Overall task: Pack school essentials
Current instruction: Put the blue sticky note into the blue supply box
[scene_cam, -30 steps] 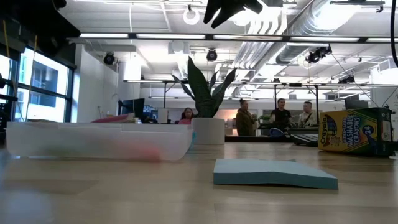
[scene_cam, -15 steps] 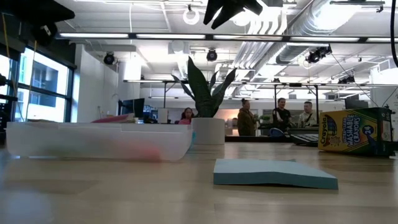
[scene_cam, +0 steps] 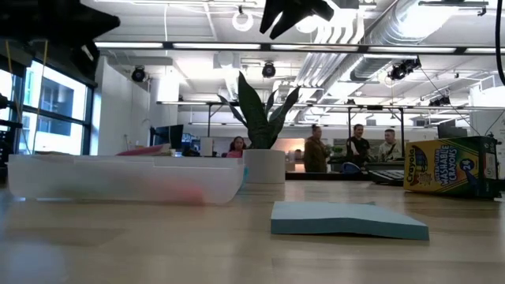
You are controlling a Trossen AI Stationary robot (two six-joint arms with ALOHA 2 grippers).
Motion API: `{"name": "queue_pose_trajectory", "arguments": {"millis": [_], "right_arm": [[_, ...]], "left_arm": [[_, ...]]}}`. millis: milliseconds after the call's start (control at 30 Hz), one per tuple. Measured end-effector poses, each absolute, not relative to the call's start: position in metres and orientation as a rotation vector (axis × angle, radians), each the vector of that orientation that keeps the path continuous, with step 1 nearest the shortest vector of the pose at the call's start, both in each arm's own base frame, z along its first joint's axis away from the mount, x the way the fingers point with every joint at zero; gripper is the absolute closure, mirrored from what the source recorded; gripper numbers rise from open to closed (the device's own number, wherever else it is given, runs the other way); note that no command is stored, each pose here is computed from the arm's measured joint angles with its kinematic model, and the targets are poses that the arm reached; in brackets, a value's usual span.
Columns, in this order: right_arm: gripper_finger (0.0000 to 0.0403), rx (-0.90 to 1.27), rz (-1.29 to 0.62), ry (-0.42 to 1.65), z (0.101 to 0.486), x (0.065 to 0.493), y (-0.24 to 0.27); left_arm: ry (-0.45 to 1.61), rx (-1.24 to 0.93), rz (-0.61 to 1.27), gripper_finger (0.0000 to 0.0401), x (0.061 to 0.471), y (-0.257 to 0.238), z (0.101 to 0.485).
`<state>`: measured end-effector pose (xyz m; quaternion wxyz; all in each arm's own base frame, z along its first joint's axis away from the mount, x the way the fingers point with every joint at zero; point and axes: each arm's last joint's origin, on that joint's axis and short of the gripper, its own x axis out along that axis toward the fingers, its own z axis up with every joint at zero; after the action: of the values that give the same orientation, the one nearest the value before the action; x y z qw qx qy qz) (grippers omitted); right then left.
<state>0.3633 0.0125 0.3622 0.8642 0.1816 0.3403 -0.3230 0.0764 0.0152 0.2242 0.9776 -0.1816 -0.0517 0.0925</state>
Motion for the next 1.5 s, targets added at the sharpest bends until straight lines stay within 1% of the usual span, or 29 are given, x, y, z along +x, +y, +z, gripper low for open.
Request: {"name": "queue_pose_trajectory", "arguments": {"millis": [233,500,667,800,900,1100,1500], "right_arm": [[0.03,0.417,-0.654,0.754,0.36,0.361,0.015],[0.03,0.426,-0.607,0.774,0.36,0.361,0.023],[0.03,0.392,-0.583,0.789,0.359,0.36,0.028],[0.03,0.363,-0.558,0.808,0.359,0.359,0.032],[0.03,0.348,-0.506,0.836,0.358,0.359,0.034],[0.03,0.349,-0.389,0.887,0.357,0.359,0.043],[0.03,0.3,-0.159,0.95,0.355,0.355,0.081]], "left_arm": [[-0.173,-0.428,0.16,0.0401,0.089,0.017,0.198],[-0.141,-0.461,0.169,0.0401,0.095,0.019,0.176],[-0.118,-0.464,0.183,0.0401,0.095,0.019,0.173],[-0.105,-0.519,0.186,0.04,0.095,0.019,0.171],[-0.079,-0.562,0.193,0.0401,0.096,0.019,0.168],[-0.074,-0.569,0.195,0.0401,0.096,0.019,0.168],[-0.075,-0.569,0.194,0.04,0.096,0.019,0.168]]}}
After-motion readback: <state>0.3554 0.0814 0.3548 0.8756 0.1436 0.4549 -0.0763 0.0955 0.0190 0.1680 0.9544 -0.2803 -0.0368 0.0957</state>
